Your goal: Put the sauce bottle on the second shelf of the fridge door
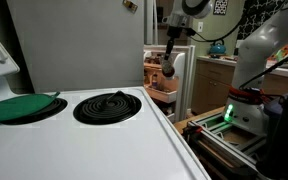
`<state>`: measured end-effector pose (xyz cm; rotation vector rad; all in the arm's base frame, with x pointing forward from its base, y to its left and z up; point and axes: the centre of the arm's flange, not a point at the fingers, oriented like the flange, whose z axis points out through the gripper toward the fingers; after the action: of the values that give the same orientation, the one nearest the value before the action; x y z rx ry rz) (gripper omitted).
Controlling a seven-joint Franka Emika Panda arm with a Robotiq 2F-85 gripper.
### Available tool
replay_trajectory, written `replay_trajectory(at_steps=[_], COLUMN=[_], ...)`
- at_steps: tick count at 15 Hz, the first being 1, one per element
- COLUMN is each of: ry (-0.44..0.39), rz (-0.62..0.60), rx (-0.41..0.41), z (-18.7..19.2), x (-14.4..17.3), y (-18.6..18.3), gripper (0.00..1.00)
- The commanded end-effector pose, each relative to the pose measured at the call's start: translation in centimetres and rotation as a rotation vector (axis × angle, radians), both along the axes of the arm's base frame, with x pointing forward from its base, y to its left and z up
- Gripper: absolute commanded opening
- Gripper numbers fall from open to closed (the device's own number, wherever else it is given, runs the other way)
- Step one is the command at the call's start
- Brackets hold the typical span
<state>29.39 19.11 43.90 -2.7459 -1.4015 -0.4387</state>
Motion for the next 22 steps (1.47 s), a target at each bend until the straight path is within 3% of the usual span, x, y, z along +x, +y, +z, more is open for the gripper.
replay_trajectory(at_steps=[1, 4, 5, 6, 11, 12, 18, 22], ry=[-0.137, -0.182, -0.154, -0.150, -0.152, -0.152, -0.061, 0.016], rz=[-0.042, -0.064, -0.048, -0.052, -0.048, -0.048, -0.220, -0.242], rx=[0.008, 0.018, 0.033, 0.031, 0.033, 0.034, -0.004, 0.014], z=[-4.2, -5.3, -0.6, -1.1, -0.9, -0.9, -4.9, -8.2], x=[0.0, 1.8, 3.9, 4.2, 4.3, 4.3, 7.3, 8.2], y=[-2.8, -3.2, -1.1, -1.2, -1.0, -1.0, -6.2, -7.7], gripper=[0.37, 0.37, 0.37, 0.62, 0.62, 0.37, 0.37, 0.37])
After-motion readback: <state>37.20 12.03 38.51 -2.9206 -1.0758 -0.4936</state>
